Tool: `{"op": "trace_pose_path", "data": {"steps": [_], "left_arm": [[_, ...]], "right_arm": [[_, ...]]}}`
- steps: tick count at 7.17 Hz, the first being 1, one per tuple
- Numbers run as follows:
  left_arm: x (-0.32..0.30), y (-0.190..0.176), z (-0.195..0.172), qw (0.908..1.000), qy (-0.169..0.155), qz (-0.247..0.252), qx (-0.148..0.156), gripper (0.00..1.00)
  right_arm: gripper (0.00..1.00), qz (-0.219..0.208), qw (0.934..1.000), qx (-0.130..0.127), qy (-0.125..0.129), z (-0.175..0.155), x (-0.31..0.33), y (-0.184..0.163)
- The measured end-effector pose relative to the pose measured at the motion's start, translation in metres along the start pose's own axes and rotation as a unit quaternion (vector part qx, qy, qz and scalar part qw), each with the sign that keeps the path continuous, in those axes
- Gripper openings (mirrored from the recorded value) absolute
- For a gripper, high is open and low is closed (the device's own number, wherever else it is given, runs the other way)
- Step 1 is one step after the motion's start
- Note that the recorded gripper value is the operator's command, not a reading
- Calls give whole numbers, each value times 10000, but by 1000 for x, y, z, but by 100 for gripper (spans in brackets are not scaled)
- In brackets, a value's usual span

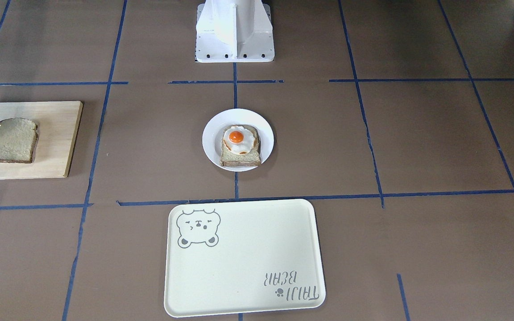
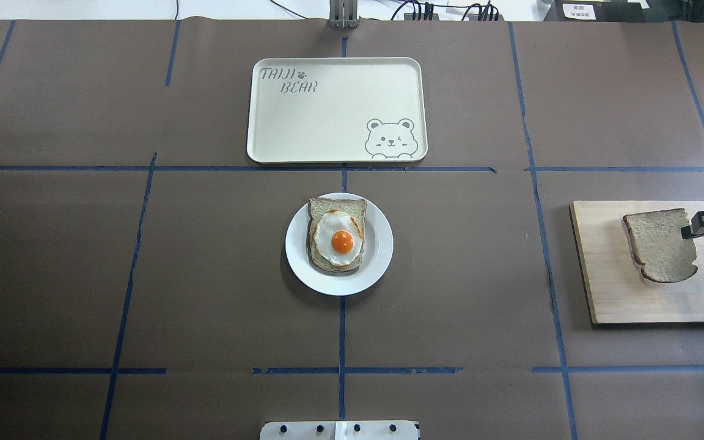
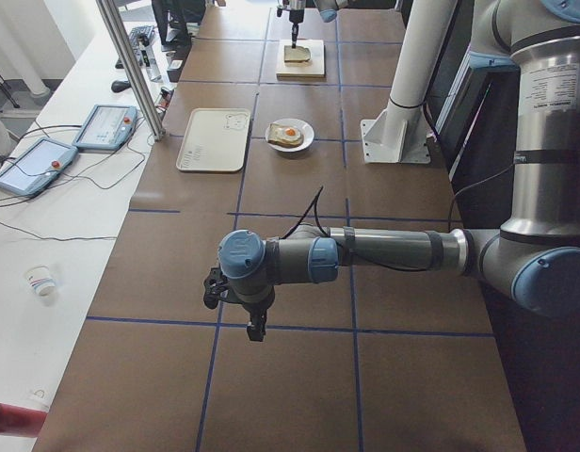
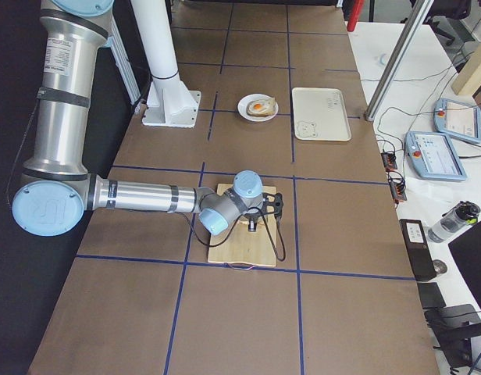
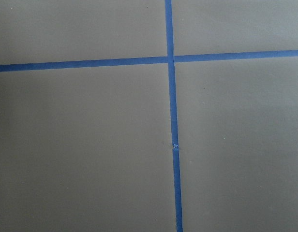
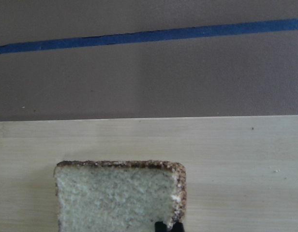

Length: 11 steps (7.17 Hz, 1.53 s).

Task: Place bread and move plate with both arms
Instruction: 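Lower the right gripper onto the bread slice on the wooden board and grasp it, then lift the bread slice with the right gripper and carry it toward the plate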

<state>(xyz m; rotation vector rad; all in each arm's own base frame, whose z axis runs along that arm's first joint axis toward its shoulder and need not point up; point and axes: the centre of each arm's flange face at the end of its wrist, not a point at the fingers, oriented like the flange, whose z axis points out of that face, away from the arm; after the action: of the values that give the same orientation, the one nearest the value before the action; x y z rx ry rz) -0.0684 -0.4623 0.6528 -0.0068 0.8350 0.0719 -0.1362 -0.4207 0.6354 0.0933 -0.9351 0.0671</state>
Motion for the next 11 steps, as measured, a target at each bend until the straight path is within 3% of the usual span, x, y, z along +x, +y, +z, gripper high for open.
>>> {"op": "trace_pose_path", "data": {"steps": [4,7,9,11], "left_arm": [[0,0,0,10000,0,4,-1,100],[0,0,0,10000,0,4,-1,100],[1,0,0,10000,5,8,0,100],[1,-1,0,10000,6,15,6,100]], "right_arm": [[0,77,9954,254,-920,-76,-12,-23],[0,532,9838,402,-1666,-120,-124,-101],[0,740,9757,180,-2056,-105,-256,-126],[0,920,9694,256,-2263,-47,-392,-91]]}}
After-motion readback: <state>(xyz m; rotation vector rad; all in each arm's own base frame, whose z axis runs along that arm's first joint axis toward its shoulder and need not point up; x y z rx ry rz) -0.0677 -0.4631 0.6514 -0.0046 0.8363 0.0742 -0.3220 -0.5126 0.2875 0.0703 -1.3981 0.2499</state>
